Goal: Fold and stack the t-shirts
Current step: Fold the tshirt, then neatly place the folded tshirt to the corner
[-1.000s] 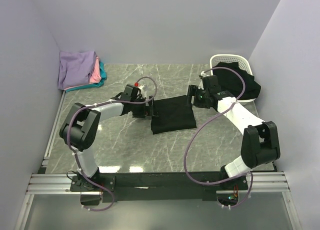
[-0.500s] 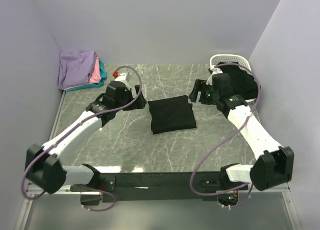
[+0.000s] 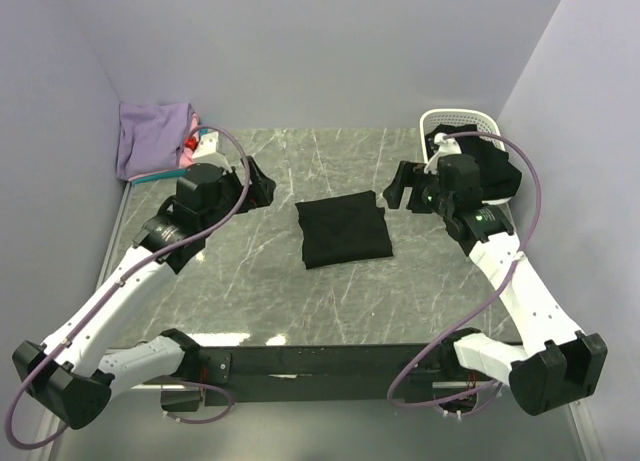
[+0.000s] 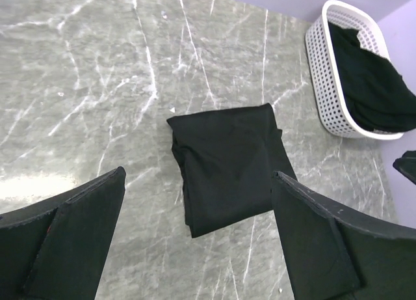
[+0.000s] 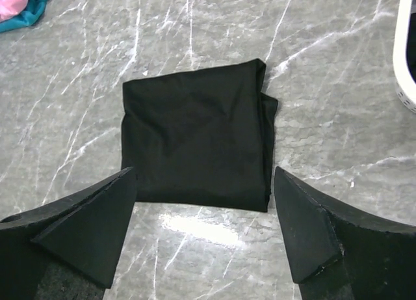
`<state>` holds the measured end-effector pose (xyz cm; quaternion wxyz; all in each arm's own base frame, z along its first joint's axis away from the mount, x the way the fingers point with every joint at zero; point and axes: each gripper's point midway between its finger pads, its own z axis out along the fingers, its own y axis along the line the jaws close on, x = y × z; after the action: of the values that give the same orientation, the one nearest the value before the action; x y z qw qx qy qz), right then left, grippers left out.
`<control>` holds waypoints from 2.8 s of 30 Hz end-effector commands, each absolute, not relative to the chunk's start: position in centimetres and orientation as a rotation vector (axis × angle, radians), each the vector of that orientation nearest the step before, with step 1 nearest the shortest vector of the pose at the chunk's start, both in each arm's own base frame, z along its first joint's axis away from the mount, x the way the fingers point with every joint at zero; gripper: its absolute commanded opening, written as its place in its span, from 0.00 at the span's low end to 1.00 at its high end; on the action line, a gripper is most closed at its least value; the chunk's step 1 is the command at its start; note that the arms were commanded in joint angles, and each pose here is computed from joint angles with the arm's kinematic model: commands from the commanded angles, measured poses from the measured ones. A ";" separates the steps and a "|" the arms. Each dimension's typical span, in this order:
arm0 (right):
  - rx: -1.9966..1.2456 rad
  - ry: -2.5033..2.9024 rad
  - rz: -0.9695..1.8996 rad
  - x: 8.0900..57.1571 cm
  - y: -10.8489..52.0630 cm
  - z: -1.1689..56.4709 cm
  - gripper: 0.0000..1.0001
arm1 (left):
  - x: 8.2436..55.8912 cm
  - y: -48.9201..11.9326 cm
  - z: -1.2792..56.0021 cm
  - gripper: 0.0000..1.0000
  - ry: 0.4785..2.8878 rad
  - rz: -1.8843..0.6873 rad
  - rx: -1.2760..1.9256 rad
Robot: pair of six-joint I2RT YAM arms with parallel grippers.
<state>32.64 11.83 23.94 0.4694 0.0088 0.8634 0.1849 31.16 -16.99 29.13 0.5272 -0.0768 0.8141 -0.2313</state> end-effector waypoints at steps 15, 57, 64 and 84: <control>0.025 2.115 0.403 33.2 11.2 22.8 0.94 | 31.1 -18.6 21.9 0.99 2.061 -0.638 -0.181; 0.045 2.268 0.344 34.8 11.3 17.0 0.95 | 33.6 -31.1 5.0 0.88 2.319 -1.132 -0.088; 0.043 2.274 0.337 34.8 11.3 16.8 0.95 | 33.5 -35.0 2.9 0.63 2.357 -1.226 -0.053; 0.040 2.299 0.348 35.1 11.6 16.0 0.95 | 55.4 -24.2 18.3 0.01 2.172 -0.582 0.176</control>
<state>34.16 11.38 15.62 0.3844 0.0213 0.9126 0.1375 50.67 -32.21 12.56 0.3608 0.0444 0.8677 -0.3392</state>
